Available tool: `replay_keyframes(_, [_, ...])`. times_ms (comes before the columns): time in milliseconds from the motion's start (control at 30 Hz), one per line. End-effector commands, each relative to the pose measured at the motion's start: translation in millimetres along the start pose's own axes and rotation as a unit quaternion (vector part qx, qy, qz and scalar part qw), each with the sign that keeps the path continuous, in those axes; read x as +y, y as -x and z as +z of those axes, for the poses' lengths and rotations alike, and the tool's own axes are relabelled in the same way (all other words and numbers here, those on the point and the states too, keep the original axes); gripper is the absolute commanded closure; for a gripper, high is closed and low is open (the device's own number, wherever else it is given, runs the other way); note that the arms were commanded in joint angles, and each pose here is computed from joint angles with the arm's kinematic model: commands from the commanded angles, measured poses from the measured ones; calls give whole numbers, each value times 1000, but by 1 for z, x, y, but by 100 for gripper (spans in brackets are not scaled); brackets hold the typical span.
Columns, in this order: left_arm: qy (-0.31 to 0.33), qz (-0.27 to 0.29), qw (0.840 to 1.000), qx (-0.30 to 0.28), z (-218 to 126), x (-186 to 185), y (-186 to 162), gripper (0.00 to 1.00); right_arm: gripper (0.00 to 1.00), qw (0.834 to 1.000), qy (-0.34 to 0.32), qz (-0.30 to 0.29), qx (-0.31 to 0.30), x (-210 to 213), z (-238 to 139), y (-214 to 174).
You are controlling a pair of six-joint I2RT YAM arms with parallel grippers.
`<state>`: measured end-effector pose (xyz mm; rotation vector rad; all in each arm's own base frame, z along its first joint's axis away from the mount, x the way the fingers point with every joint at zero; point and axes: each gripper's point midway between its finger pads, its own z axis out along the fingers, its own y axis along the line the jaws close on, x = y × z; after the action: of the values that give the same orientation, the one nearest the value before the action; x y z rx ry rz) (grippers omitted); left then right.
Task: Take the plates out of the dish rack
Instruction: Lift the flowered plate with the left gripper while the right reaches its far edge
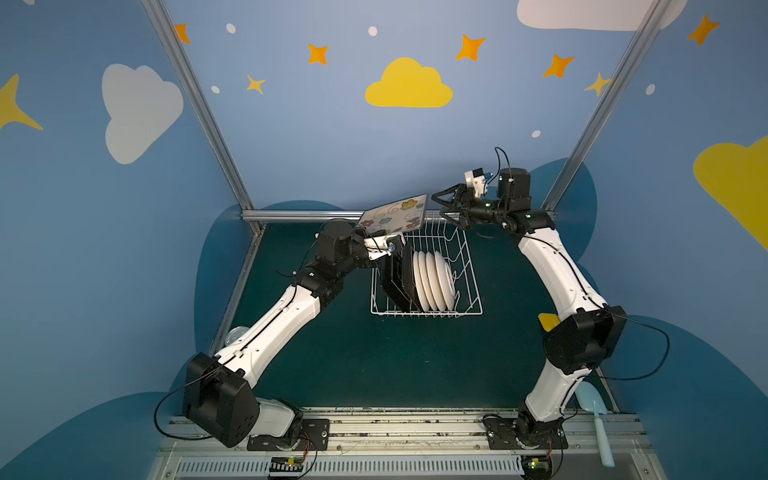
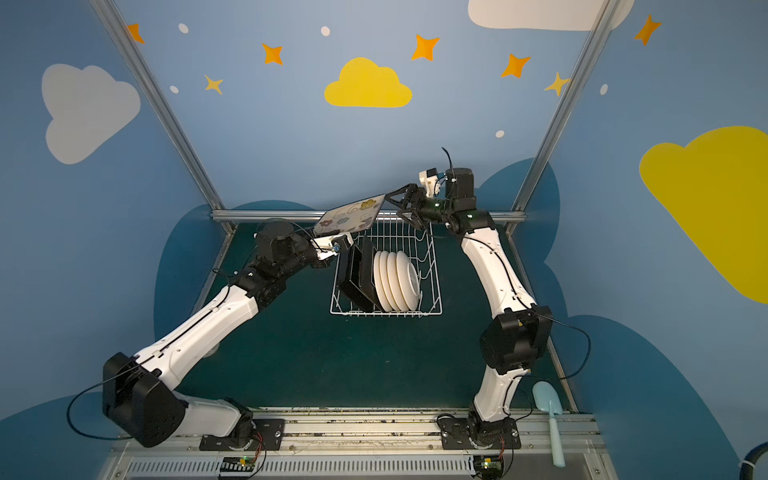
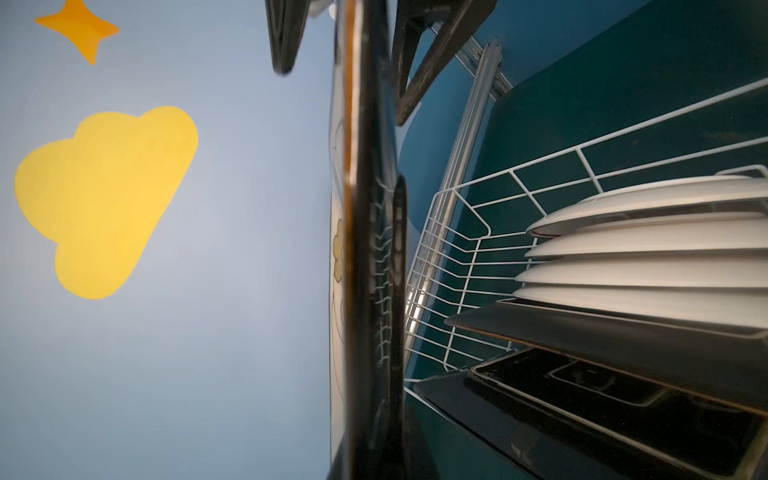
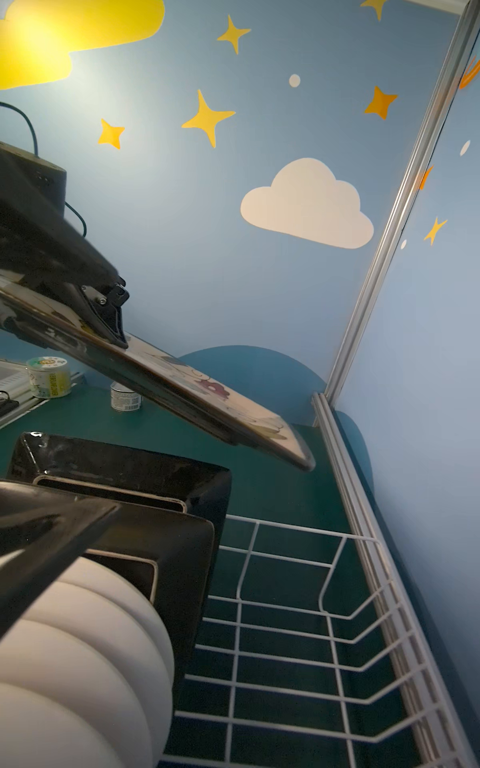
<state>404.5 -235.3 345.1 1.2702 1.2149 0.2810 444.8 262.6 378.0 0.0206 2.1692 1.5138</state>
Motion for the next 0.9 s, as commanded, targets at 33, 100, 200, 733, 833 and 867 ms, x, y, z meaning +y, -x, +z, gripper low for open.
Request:
replay_keyframes(33, [168, 69, 980, -85, -27, 82, 57, 95, 23, 1000, -12, 5, 25, 3, 8, -15])
replay_keyframes(100, [167, 77, 979, -84, -26, 80, 58, 94, 24, 999, -25, 14, 28, -2, 12, -19])
replay_keyframes(200, [162, 82, 980, -85, -23, 76, 58, 92, 28, 998, -42, 14, 33, -6, 18, -26])
replay_keyframes(733, [153, 131, 977, -68, -11, 54, 56, 89, 70, 992, -102, 13, 70, -29, 34, -42])
replay_keyframes(833, [149, 130, 978, -67, -9, 51, 55, 88, 79, 992, -99, 16, 71, -29, 36, -42])
replay_keyframes(867, [150, 129, 978, -67, -9, 50, 55, 88, 83, 993, -97, 16, 71, -28, 36, -42])
